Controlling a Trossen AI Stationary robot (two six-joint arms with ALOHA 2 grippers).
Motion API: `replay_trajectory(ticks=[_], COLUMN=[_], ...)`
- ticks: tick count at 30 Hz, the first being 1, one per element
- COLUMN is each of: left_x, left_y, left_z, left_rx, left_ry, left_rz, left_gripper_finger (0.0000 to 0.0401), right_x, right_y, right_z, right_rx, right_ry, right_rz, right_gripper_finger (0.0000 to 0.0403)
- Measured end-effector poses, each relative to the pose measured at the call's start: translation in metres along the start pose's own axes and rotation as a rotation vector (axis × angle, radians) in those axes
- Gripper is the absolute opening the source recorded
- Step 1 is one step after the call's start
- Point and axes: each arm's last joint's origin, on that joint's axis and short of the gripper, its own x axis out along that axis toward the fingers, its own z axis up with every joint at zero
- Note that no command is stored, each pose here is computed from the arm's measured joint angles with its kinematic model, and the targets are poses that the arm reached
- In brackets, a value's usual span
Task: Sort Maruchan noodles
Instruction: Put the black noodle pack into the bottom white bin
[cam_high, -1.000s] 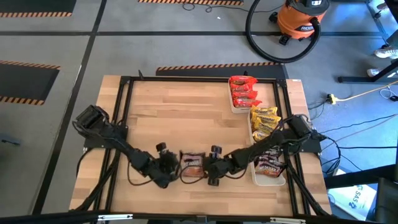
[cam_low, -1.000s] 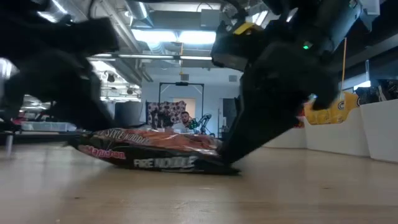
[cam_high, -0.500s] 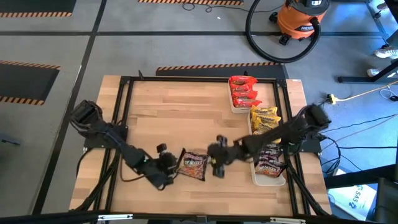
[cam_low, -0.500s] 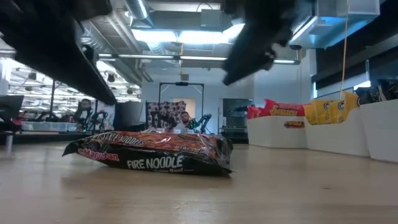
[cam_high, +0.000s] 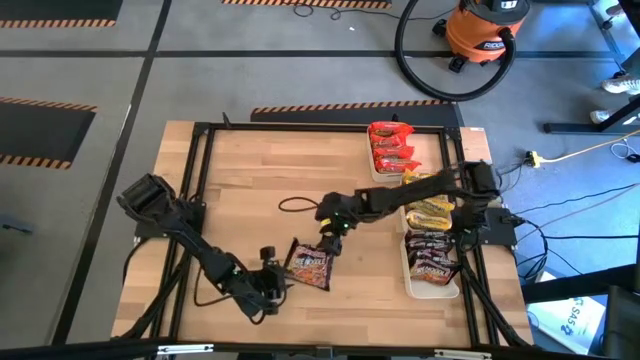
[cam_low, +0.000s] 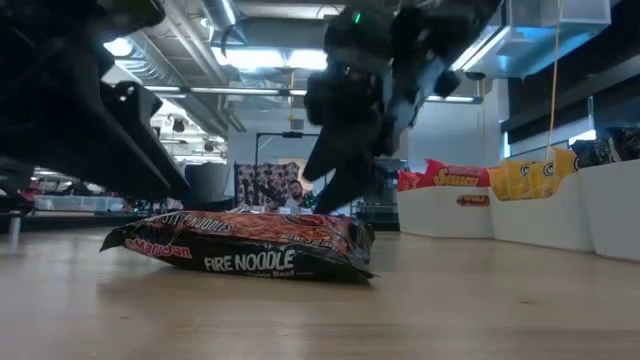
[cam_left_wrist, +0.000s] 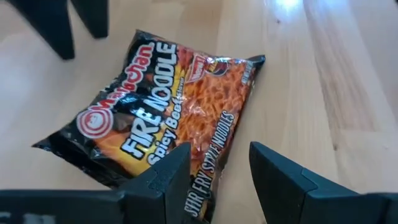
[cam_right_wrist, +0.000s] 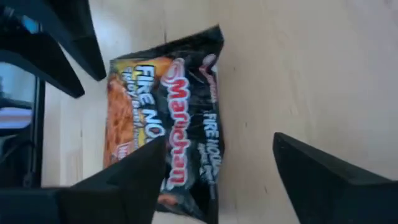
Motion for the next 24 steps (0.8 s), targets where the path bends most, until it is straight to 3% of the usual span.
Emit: replay_trajectory(ticks=[7,24], left_x=[0.010,0.038], left_y=[-0.003,0.007], left_z=[-0.008,-0.021], left_rx=[0.021,0.012], left_ry=[0.005,0.055], left_rz=[0.006,0.084], left_gripper_finger=[0.0158,0.0158], right_x=[0.026,0.038], right_y=[-0.024,-0.023], right_z=[-0.004,-0.010], right_rx=[0.066,0.125], right_ry=[0.022,0.112], right_rz=[0.055,0.206], right_gripper_finger=[0.0317,0.0319])
